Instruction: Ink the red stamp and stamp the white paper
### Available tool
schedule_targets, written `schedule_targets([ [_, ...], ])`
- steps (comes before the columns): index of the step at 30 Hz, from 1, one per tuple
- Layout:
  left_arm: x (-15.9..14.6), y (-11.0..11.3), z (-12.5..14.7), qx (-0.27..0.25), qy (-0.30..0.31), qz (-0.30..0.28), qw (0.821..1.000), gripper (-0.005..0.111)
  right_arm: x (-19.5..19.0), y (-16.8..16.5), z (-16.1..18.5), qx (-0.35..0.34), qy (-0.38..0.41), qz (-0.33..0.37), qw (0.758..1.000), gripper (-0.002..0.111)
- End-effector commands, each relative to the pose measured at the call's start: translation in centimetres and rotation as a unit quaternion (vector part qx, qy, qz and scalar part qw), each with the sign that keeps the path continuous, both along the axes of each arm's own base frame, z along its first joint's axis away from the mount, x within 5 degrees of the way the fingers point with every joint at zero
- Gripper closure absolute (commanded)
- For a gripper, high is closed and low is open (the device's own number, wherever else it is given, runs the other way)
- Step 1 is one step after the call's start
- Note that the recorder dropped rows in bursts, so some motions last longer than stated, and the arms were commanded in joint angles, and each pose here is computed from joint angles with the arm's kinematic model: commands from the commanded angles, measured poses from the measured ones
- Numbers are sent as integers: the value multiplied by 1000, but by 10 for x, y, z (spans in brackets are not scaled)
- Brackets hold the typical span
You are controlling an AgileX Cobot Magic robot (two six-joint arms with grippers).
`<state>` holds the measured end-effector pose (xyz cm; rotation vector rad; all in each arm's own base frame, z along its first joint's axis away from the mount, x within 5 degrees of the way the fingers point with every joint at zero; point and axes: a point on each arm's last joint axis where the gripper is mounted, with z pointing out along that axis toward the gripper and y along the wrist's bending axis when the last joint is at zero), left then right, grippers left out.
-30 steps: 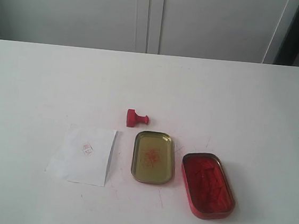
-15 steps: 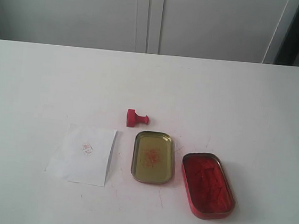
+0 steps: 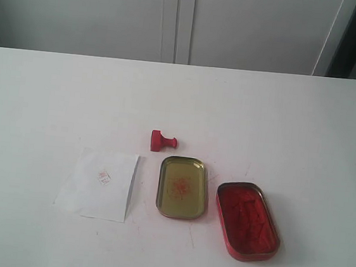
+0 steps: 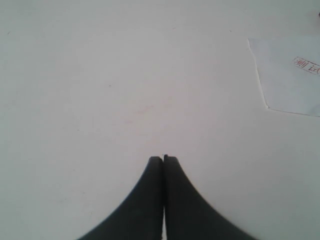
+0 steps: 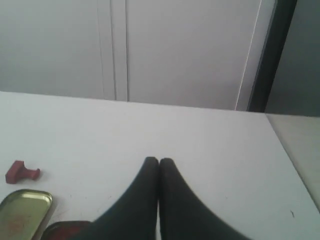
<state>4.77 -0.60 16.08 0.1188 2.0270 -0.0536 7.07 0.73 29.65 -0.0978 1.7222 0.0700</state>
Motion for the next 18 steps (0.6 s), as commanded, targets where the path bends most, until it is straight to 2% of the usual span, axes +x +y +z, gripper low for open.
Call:
schedule_targets([
  [1, -1, 0, -4, -1, 10, 0, 1000, 107, -16, -2, 6, 4, -51, 1, 999, 108],
  [10, -1, 0, -4, -1, 10, 0, 1000, 107, -39, -4, -10, 10, -104, 1, 995, 108],
  [18, -1, 0, -4, -1, 10, 0, 1000, 107, -30, -3, -41, 6, -62, 1, 998, 108],
])
